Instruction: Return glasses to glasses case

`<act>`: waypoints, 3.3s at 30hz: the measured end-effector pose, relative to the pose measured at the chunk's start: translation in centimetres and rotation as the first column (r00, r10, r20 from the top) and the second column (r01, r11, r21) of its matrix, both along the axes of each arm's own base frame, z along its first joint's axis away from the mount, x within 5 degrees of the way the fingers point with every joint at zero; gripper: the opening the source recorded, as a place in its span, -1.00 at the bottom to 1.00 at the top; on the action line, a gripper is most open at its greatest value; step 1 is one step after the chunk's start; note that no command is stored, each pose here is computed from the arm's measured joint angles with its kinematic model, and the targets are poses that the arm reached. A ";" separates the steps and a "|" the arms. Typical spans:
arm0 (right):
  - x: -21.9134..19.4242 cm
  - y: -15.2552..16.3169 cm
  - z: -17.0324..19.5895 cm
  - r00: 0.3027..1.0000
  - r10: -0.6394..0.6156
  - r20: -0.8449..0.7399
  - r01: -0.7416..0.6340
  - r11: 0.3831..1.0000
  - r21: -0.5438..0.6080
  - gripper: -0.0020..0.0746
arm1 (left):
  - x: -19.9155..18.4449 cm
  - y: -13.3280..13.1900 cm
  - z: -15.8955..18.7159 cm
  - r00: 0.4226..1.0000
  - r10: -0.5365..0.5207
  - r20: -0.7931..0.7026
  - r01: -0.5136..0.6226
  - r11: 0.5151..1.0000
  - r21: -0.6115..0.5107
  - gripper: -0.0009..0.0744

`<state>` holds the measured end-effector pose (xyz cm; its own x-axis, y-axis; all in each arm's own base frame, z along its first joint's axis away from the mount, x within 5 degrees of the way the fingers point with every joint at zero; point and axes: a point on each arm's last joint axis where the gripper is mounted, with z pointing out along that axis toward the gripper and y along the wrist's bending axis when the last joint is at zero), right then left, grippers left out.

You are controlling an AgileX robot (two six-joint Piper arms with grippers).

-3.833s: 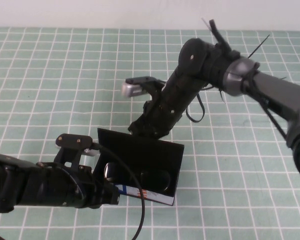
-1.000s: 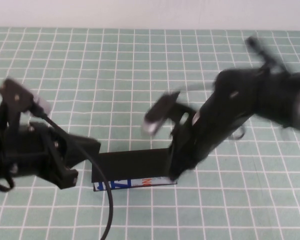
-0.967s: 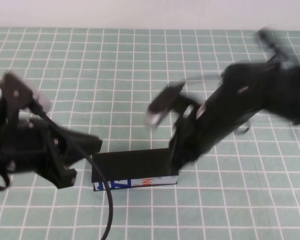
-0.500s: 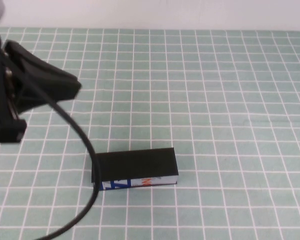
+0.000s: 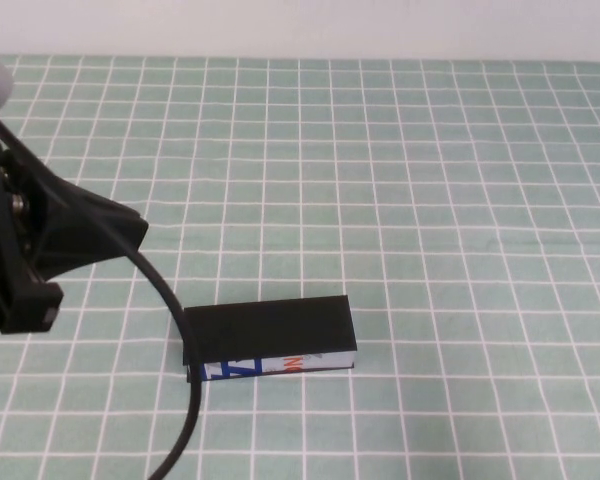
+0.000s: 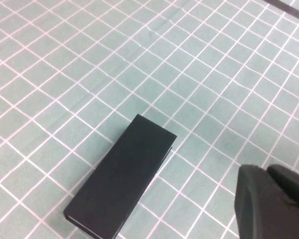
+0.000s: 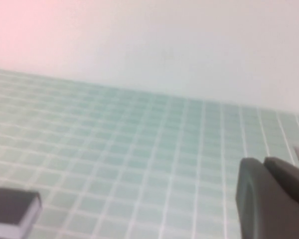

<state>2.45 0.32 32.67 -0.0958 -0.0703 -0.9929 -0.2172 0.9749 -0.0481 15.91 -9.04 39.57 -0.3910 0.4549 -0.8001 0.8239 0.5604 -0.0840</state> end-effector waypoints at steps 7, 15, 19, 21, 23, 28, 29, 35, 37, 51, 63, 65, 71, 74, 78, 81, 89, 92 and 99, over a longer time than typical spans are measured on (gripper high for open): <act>-0.4 -0.6 -3.3 0.997 -0.055 -0.052 0.055 0.998 0.016 -0.98 | 0.0 -0.2 0.1 1.000 0.000 -0.012 -0.001 1.000 -0.031 -0.98; -0.3 -0.5 -3.1 0.998 -0.053 -0.035 0.054 0.998 0.023 -0.98 | 0.0 -0.2 0.1 1.000 0.004 -0.018 -0.005 0.999 -0.038 -0.98; -0.4 -0.5 -3.1 0.998 -0.048 -0.033 0.049 0.998 0.032 -0.98 | 0.0 -0.2 0.1 1.000 0.012 -0.028 -0.014 0.999 -0.043 -0.98; -0.4 -0.5 -3.1 0.998 -0.045 -0.033 0.046 0.998 0.039 -0.98 | 0.0 -0.2 0.1 0.999 0.014 -0.030 -0.015 0.999 -0.044 -0.98; -0.4 -0.5 -3.1 0.999 -0.043 -0.034 0.044 0.998 0.042 -0.98 | 0.0 -0.2 0.1 0.999 0.015 -0.032 -0.017 0.999 -0.045 -0.98; -0.4 -0.4 -3.1 0.999 -0.040 -0.036 0.042 0.998 0.047 -0.98 | 0.0 -0.2 0.1 0.999 0.015 -0.032 -0.017 0.999 -0.045 -0.98; -0.4 -0.4 -3.1 0.999 -0.040 -0.036 0.042 0.998 0.047 -0.98 | 0.0 -0.2 0.1 0.999 0.015 -0.032 -0.017 0.999 -0.045 -0.98; -0.4 -0.4 -3.1 0.999 -0.040 -0.036 0.042 0.998 0.047 -0.98 | 0.0 -0.2 0.1 0.999 0.015 -0.032 -0.017 0.999 -0.045 -0.98; -0.4 -0.4 -3.1 0.999 -0.040 -0.036 0.042 0.998 0.049 -0.98 | 0.0 -0.2 0.1 0.999 0.015 -0.032 -0.017 0.999 -0.045 -0.98; -0.4 -0.4 -3.1 0.999 -0.038 -0.037 0.040 0.998 0.052 -0.98 | 0.0 -0.2 0.1 1.000 0.013 -0.028 -0.015 0.999 -0.042 -0.98; -0.4 -0.4 -3.1 0.999 -0.038 -0.036 0.040 0.998 0.052 -0.98 | 0.0 1.2 0.6 0.972 0.155 0.179 -0.155 0.988 -0.010 -0.98; -0.4 -0.4 -3.1 0.999 -0.038 -0.036 0.040 0.998 0.052 -0.98 | -1.0 1.8 0.6 0.952 0.190 0.239 -0.193 0.981 -0.010 -0.98; -0.4 -0.4 -3.1 0.999 -0.038 -0.036 0.040 0.998 0.052 -0.98 | -5.8 3.7 0.6 0.889 0.297 0.347 -0.296 0.953 -0.058 -0.98; -0.4 -0.4 -3.1 0.999 -0.038 -0.036 0.040 0.998 0.052 -0.98 | -8.4 4.6 0.5 0.841 0.357 0.407 -0.334 0.934 -0.128 -0.98; -0.4 -0.4 -3.1 0.999 -0.038 -0.036 0.040 0.998 0.052 -0.98 | -11.5 5.9 -1.5 0.769 0.426 0.476 -0.382 0.904 -0.192 -0.98; -0.4 -0.4 -3.1 0.999 -0.038 -0.036 0.040 0.998 0.052 -0.98 | -12.8 6.8 -4.0 0.719 0.496 0.487 -0.428 0.868 -0.252 -0.98; -0.4 -0.4 -3.1 0.999 -0.038 -0.036 0.040 0.998 0.052 -0.98 | -11.7 8.0 -11.9 0.586 0.662 0.468 -0.539 0.749 -0.385 -0.98; -0.4 -0.4 -3.1 0.999 -0.038 -0.036 0.040 0.998 0.052 -0.98 | -10.8 7.9 -14.6 0.589 0.681 0.435 -0.562 0.732 -0.385 -0.98; -0.4 -0.4 -3.1 0.999 -0.038 -0.036 0.040 0.998 0.052 -0.98 | -10.5 7.9 -19.5 0.619 0.682 0.390 -0.595 0.731 -0.334 -0.98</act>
<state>2.02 -0.08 29.54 -0.1320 -0.0133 -0.9912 -0.1798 0.9837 0.0108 5.44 -1.16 20.10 -0.1027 0.0860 -0.9910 0.2199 0.9736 0.0617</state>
